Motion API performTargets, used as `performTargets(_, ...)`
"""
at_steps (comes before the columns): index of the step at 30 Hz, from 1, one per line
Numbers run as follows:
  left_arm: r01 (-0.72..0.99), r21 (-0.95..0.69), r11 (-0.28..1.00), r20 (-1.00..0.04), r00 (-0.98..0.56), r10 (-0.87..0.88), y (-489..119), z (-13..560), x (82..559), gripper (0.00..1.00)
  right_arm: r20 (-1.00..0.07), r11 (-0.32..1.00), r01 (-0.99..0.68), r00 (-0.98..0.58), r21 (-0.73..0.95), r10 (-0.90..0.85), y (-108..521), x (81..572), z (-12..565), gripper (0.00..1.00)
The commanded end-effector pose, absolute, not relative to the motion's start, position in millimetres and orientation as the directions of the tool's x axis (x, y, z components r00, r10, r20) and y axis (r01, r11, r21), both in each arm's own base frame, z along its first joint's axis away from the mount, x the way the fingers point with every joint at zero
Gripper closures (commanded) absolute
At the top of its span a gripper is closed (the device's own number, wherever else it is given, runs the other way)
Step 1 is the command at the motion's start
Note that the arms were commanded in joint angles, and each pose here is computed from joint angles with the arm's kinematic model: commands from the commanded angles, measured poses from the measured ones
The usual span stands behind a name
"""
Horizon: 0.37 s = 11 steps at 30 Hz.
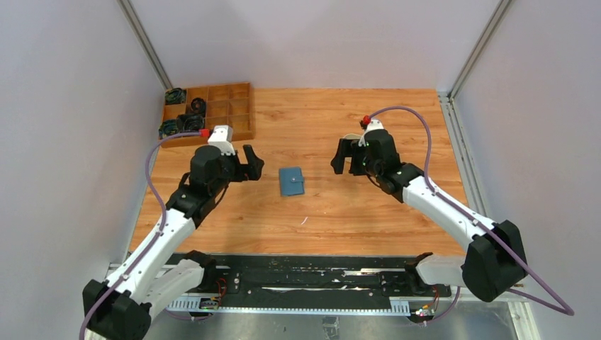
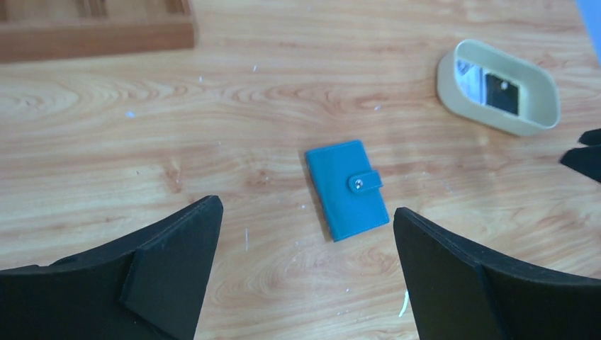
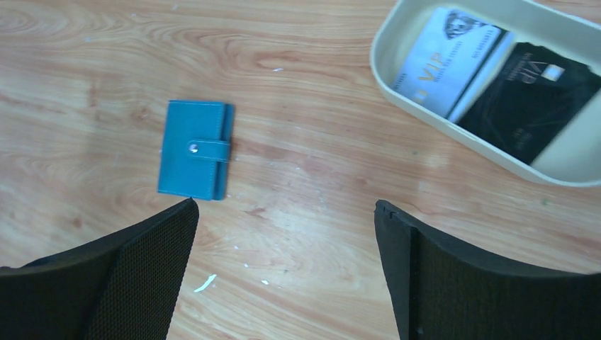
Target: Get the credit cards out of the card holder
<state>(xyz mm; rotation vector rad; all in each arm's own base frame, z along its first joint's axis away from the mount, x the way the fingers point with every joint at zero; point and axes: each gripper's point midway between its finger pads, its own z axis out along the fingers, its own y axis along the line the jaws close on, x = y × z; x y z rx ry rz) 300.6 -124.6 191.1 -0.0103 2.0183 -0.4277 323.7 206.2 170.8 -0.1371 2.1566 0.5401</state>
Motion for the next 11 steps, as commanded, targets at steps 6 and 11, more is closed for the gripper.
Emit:
performTargets(6, 0.173, -0.253, 0.952, -0.935, -0.297, -0.194, -108.3, 230.3, 305.8, 0.0, -0.827, 0.948, -0.259, -0.562, 0.185, 0.008, 178.5, 328.4, 182.4, 0.03)
performTargets(11, 0.162, -0.25, 0.954, -0.937, -0.289, -0.197, -105.8, 233.3, 306.1, 0.0, -0.824, 0.958, -0.226, -0.566, 0.177, 0.018, 174.8, 330.0, 187.5, 0.02)
